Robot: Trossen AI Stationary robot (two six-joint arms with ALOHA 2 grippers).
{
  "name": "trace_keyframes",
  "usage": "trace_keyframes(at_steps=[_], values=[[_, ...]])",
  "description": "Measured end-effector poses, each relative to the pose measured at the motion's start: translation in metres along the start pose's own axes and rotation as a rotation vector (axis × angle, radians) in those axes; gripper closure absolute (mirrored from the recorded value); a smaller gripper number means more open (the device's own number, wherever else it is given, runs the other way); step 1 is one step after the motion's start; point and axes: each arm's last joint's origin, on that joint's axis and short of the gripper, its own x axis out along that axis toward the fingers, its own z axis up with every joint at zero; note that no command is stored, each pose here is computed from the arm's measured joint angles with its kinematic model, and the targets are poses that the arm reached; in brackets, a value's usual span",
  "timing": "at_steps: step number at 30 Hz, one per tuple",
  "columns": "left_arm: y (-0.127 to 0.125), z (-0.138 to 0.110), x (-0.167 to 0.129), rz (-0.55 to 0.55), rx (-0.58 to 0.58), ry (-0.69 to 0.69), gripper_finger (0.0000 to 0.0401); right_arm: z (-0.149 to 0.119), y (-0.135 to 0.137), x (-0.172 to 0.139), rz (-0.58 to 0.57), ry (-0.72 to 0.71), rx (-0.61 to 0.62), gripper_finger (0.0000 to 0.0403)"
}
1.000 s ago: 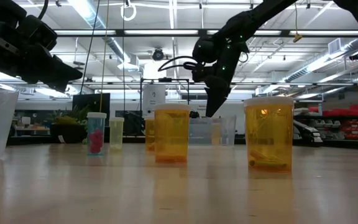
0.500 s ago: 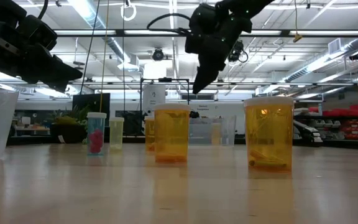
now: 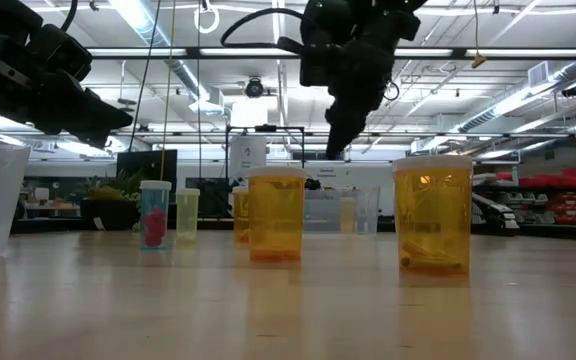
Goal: Pick and place medicine bottles into bin by pill shape (circle, oval)
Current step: Put the yellow tablet bottle into the top transparent bin
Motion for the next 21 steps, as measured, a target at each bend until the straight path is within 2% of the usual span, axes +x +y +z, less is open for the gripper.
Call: trace_keyframes(at_steps=[9,15,21], values=[[0.000,0.000,0.000,0.000,0.000,0.000,0.0365,-0.025,0.039,0.027,-0.054,0.108,0.059,0.0175],[0.000,0.000,0.000,0.000,0.000,0.000,0.0373,-0.038,0.060,0.028,-0.124,0.217,0.132,0.0175],[0.000,0.000,0.000,0.000,0.000,0.000,0.0374,-0.050,0.079,0.027,-0.184,0.289,0.142,0.0175]])
